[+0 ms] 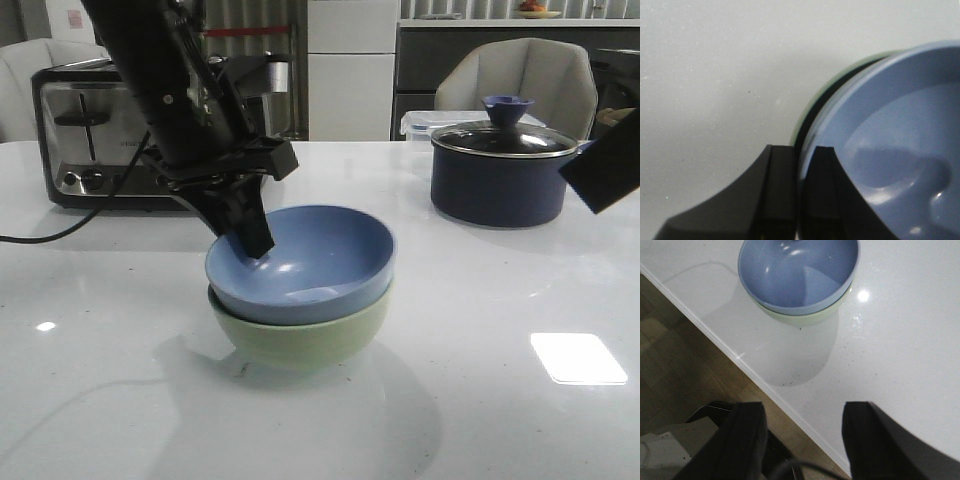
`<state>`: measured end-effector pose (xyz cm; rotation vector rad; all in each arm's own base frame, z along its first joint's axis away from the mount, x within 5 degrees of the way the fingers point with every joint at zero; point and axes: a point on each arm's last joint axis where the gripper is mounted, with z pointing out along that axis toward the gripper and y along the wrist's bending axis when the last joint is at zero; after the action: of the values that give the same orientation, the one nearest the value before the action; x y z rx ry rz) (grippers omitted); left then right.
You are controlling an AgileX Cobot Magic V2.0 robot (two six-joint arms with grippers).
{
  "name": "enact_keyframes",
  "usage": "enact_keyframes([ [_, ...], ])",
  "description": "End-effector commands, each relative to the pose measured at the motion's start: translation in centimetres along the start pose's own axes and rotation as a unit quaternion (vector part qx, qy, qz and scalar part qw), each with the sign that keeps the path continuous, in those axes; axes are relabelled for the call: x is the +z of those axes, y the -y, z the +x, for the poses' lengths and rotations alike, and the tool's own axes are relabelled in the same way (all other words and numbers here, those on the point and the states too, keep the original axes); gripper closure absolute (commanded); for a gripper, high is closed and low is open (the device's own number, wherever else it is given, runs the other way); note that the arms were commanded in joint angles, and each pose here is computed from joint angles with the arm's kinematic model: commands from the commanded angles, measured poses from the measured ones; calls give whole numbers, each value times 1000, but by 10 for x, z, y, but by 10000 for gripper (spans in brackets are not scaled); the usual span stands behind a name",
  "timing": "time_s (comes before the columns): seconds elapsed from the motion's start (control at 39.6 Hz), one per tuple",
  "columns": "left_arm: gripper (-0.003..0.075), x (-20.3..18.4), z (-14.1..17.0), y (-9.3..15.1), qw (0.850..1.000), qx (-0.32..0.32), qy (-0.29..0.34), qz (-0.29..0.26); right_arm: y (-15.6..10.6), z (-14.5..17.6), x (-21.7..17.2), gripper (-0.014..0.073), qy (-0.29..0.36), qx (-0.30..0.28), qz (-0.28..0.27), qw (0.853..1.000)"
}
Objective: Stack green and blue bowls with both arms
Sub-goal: 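Carry the blue bowl over the green bowl and lower it inside, then open the left gripper and raise it away from the bowls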
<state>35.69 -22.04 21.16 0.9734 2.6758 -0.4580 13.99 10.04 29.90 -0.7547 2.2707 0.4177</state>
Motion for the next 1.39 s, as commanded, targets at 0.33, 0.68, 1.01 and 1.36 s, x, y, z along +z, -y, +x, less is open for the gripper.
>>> enact_keyframes([
  [0.33, 241, -37, -12, 11, 998, 0, 57, 3, 0, -12, -8, 134, 46, -3, 6, 999],
  [0.68, 246, -127, 9, 38, 989, 34, 143, -21, 12, -10, -10, 134, 41, 3, 38, 998],
  [1.01, 247, -172, 92, 54, 971, 53, 216, -89, 29, -3, -32, 134, 55, 28, 95, 994],
  [1.36, 247, -184, 193, 70, 943, 61, 305, -119, 13, 35, -65, 134, 110, 12, 102, 989],
])
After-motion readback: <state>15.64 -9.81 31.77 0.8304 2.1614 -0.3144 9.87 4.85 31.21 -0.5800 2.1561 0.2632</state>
